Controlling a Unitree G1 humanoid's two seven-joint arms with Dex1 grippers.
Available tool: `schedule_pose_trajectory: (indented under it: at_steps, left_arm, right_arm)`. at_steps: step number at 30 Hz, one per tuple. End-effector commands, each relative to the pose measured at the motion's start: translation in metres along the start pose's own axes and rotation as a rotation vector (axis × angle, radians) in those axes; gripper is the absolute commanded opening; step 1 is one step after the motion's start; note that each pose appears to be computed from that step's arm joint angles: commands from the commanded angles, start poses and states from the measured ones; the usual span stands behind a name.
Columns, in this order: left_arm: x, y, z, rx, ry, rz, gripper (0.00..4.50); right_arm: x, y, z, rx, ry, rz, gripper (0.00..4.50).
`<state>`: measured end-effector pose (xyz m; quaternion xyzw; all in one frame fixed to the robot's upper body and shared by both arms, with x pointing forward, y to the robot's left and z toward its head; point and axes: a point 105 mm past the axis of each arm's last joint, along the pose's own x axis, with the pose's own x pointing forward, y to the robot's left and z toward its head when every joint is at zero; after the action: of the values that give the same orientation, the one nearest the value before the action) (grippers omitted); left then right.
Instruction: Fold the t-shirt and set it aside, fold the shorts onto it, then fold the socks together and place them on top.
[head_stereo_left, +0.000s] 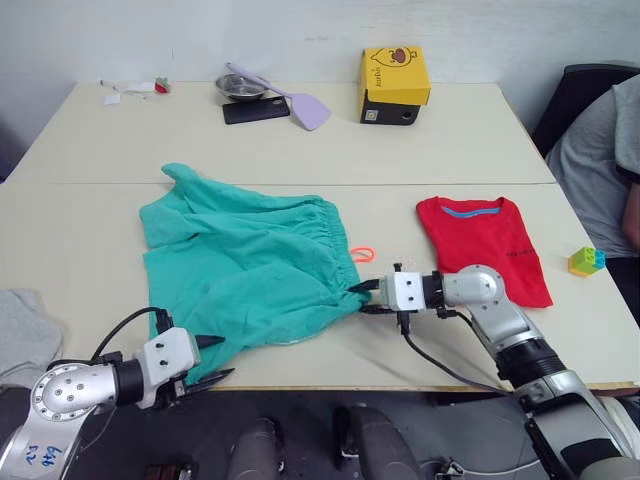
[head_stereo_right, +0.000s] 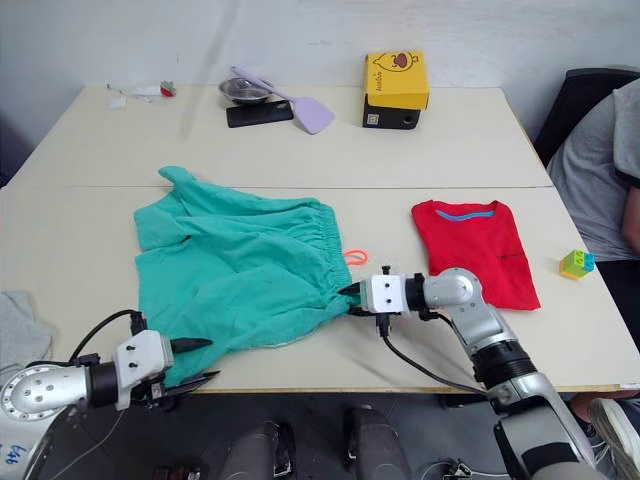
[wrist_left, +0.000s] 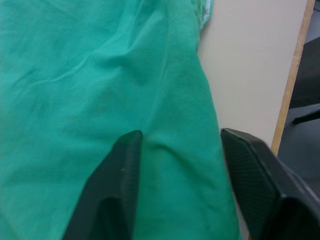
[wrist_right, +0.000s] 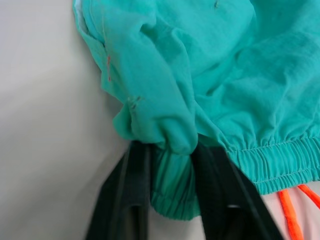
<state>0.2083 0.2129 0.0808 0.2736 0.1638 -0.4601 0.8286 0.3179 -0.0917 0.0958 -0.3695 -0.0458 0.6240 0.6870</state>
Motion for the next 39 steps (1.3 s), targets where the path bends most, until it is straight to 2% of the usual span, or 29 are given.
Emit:
schedule_pose_trajectory:
  at_steps: [1,5,10,15,20,24,28,32,35,39]
  left_arm:
    - [-0.008,0.006,-0.009,-0.007,0.041,-0.022,1.28]
    - [-0.016,-0.010,0.002,-0.047,-0.027,-0.212,0.02]
    - [-0.031,-0.028,0.007,-0.114,-0.029,-0.376,0.02]
    - [-0.040,-0.035,0.012,-0.107,-0.026,-0.418,0.02]
    - [-0.057,-0.052,0.023,-0.167,-0.001,-0.515,0.02]
    - [-0.069,-0.055,0.035,-0.261,0.025,-0.576,0.02]
    - [-0.082,-0.024,0.064,-0.366,0.013,-0.567,0.02]
    - [-0.089,0.012,0.088,-0.367,-0.017,-0.524,0.02]
    - [-0.087,0.041,0.096,-0.307,-0.006,-0.460,0.02]
    - [-0.066,0.106,0.105,-0.109,-0.063,-0.243,0.02]
  right_arm:
    - [-0.005,0.001,0.003,0.006,-0.010,0.026,0.00]
    - [-0.024,0.018,0.010,0.049,-0.024,0.140,0.00]
    - [-0.054,0.039,0.013,0.120,0.033,0.234,0.00]
    - [-0.073,0.064,0.018,0.226,0.078,0.314,0.00]
    - [-0.082,0.090,0.038,0.381,0.040,0.395,0.00]
    - [-0.084,0.090,0.051,0.465,-0.016,0.382,0.00]
    - [-0.090,0.066,0.054,0.498,-0.049,0.291,0.00]
    - [-0.096,0.054,0.048,0.508,-0.029,0.256,0.00]
    - [-0.096,0.042,0.050,0.544,-0.076,0.197,0.00]
    - [-0.087,0.011,0.048,0.626,-0.122,0.047,0.00]
